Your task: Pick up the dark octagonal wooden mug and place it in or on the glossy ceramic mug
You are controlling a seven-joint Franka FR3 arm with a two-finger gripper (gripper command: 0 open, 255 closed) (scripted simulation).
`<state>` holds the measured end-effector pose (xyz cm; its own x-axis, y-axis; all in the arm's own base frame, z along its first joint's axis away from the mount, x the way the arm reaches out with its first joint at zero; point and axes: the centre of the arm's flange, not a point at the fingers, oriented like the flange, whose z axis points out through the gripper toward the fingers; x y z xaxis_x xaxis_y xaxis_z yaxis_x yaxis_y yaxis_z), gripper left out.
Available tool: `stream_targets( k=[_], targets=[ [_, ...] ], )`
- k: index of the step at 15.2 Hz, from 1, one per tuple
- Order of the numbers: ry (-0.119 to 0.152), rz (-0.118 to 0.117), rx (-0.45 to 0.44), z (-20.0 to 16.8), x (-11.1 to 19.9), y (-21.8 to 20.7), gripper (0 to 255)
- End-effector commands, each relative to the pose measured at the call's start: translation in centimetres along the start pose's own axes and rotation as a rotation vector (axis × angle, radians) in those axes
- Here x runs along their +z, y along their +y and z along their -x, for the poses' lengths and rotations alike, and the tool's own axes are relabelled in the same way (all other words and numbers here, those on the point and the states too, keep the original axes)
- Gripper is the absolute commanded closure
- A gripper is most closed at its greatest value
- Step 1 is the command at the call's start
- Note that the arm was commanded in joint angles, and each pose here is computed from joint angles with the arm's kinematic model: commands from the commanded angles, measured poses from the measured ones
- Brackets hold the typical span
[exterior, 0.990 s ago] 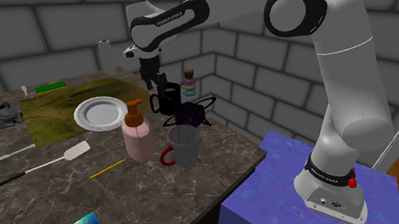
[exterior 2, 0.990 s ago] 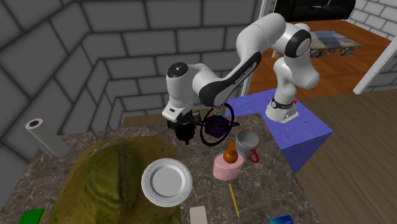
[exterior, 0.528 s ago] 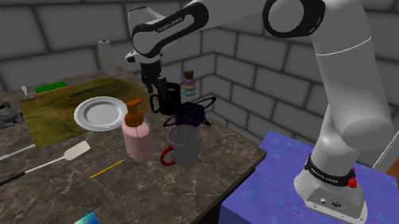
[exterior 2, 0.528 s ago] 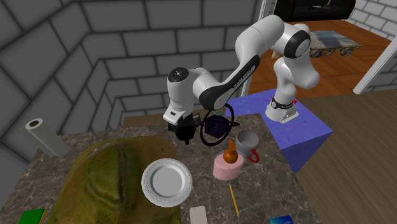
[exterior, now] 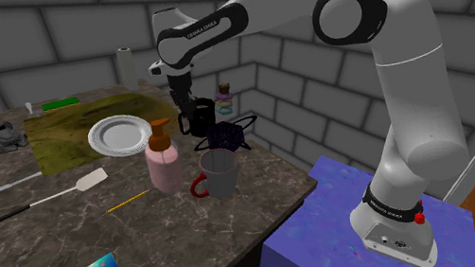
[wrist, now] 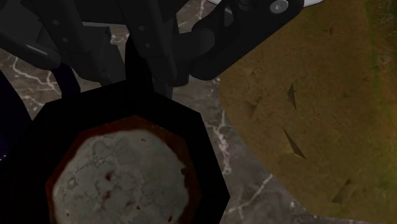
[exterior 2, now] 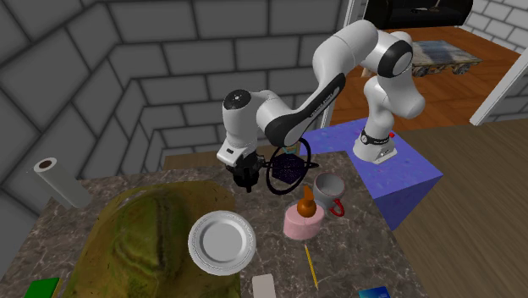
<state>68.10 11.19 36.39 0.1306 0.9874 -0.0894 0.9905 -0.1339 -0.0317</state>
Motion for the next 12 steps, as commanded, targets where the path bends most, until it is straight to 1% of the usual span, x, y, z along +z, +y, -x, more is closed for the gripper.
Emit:
stream_targets(
  k=[1, 5, 12],
  targets=[
    [0.0, 0.0, 0.0, 0.0, 0.0, 0.0, 255],
    [0.0, 0.0, 0.0, 0.0, 0.0, 0.0, 255],
    [0.0, 0.0, 0.0, 0.3, -3.7, -0.1, 255]
  ],
)
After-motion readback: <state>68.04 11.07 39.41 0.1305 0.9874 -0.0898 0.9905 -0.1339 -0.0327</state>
